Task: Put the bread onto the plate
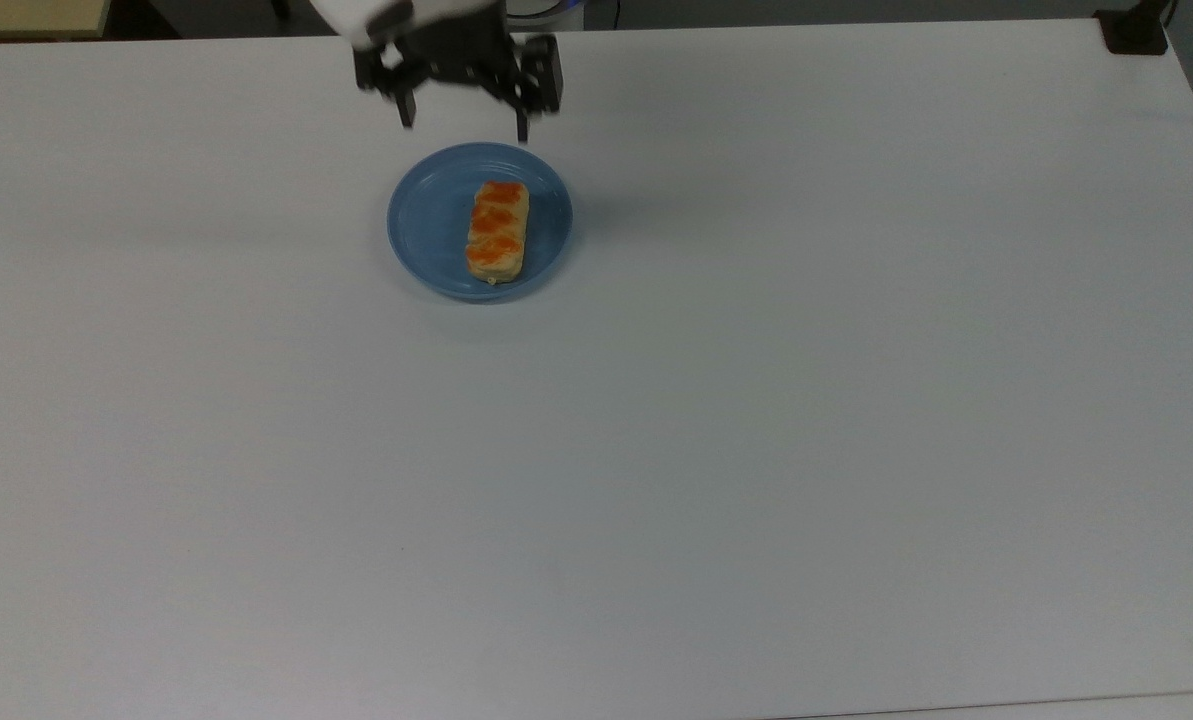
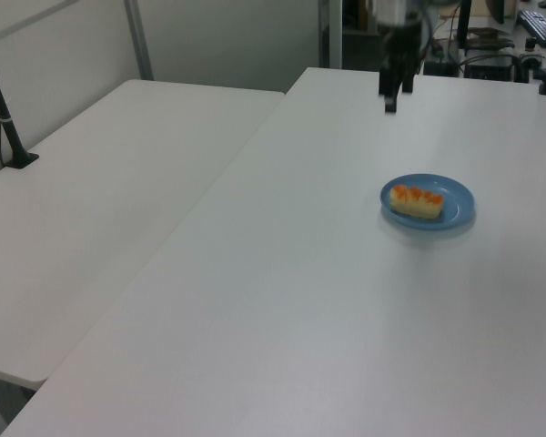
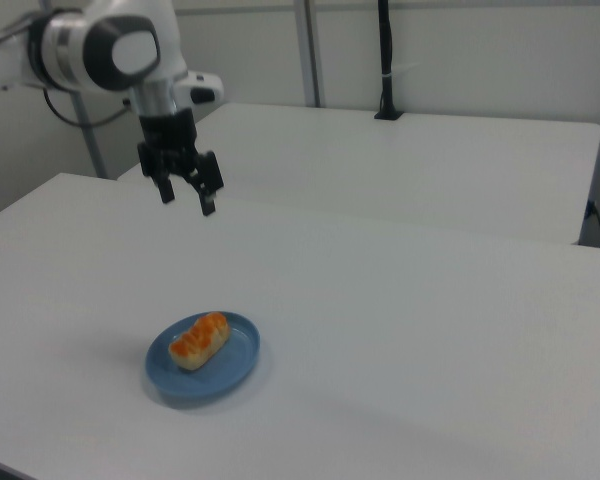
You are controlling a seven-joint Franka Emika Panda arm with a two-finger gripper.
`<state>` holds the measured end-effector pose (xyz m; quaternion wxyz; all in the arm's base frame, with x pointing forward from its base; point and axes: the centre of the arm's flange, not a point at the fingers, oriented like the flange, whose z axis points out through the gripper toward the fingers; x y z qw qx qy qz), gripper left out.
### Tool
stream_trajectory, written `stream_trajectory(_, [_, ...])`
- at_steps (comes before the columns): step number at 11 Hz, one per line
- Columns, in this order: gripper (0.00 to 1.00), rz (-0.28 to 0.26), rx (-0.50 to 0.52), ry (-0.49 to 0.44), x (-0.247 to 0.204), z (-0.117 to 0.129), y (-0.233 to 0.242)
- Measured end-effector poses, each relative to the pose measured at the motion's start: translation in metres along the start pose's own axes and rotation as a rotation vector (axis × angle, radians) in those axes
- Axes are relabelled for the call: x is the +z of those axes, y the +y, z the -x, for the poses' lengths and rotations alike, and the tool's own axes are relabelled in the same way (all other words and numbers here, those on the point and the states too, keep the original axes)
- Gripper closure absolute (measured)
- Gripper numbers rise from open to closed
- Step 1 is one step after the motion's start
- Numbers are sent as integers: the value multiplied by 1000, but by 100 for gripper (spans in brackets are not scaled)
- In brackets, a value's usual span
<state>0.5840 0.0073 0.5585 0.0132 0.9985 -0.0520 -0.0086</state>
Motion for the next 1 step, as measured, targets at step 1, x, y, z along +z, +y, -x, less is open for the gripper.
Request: stream_trajectory(1, [0,-34,11,9,-28,9,12])
